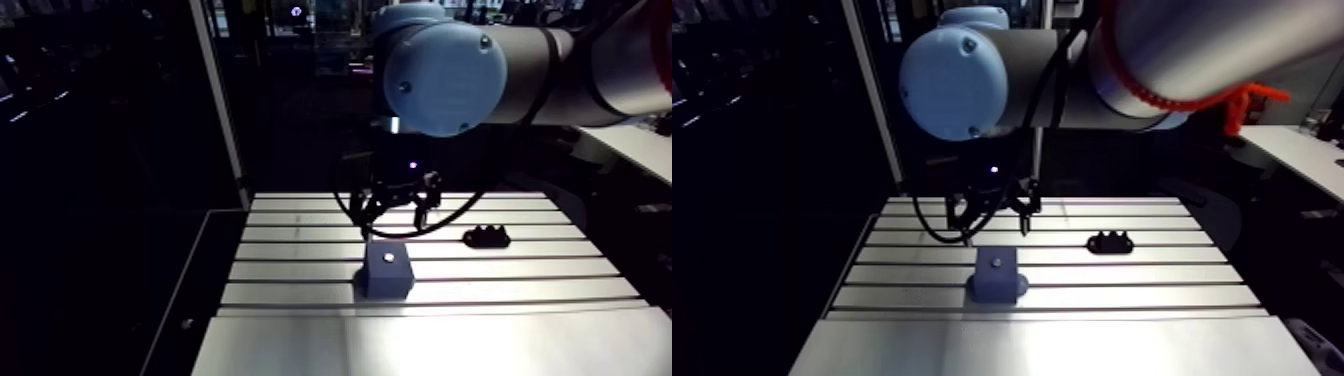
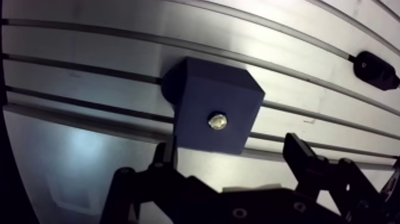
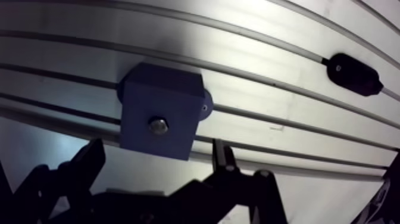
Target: Pick up the M10 bolt and insert it into the hex recess until seated.
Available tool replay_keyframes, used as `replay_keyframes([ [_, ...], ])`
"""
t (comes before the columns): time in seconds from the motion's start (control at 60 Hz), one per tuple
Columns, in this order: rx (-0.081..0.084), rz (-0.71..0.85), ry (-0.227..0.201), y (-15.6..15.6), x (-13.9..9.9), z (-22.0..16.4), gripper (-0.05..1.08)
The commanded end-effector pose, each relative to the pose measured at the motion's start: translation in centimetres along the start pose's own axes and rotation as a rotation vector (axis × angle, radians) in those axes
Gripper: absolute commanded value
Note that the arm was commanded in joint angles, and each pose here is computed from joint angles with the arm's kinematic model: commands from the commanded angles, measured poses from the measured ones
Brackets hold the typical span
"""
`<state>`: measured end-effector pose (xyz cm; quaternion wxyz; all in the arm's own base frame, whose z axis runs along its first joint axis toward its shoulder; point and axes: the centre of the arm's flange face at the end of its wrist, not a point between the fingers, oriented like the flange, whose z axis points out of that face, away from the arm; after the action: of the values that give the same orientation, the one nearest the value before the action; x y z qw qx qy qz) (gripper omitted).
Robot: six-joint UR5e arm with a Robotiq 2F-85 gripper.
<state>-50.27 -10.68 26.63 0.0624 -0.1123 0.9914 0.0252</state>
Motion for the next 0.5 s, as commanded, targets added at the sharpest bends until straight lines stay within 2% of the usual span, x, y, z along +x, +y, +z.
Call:
replay_keyframes([
  [0.017, 0.001, 0.203, -0.028, -0.1, -0.2, -0.4, 0.47],
  [0.033, 0.001, 0.203, -0.028, -0.1, -0.2, -0.4, 0.47],
  [0.067, 0.000, 0.211, -0.019, 0.0, -0.1, -0.6, 0.67],
  [0.083, 0.000, 0.211, -0.019, 0.0, -0.1, -0.6, 0.67],
  [0.1, 0.002, 0.211, -0.012, 0.0, -0.1, -0.7, 0.76],
  [0.117, 0.002, 0.211, -0.012, 0.0, -0.1, -0.7, 0.76],
  [0.133, 0.001, 0.210, -0.003, 0.0, 0.0, -0.8, 0.83],
  [0.15, 0.001, 0.210, -0.003, 0.0, 0.0, -0.8, 0.83],
  [0.183, -0.001, 0.210, 0.014, 0.0, 0.1, -0.9, 0.92],
  [0.367, -0.008, 0.197, 0.059, 0.0, 0.1, -0.4, 1.04],
  [0.5, -0.004, 0.196, 0.060, -0.2, -0.1, 0.2, 1.06],
])
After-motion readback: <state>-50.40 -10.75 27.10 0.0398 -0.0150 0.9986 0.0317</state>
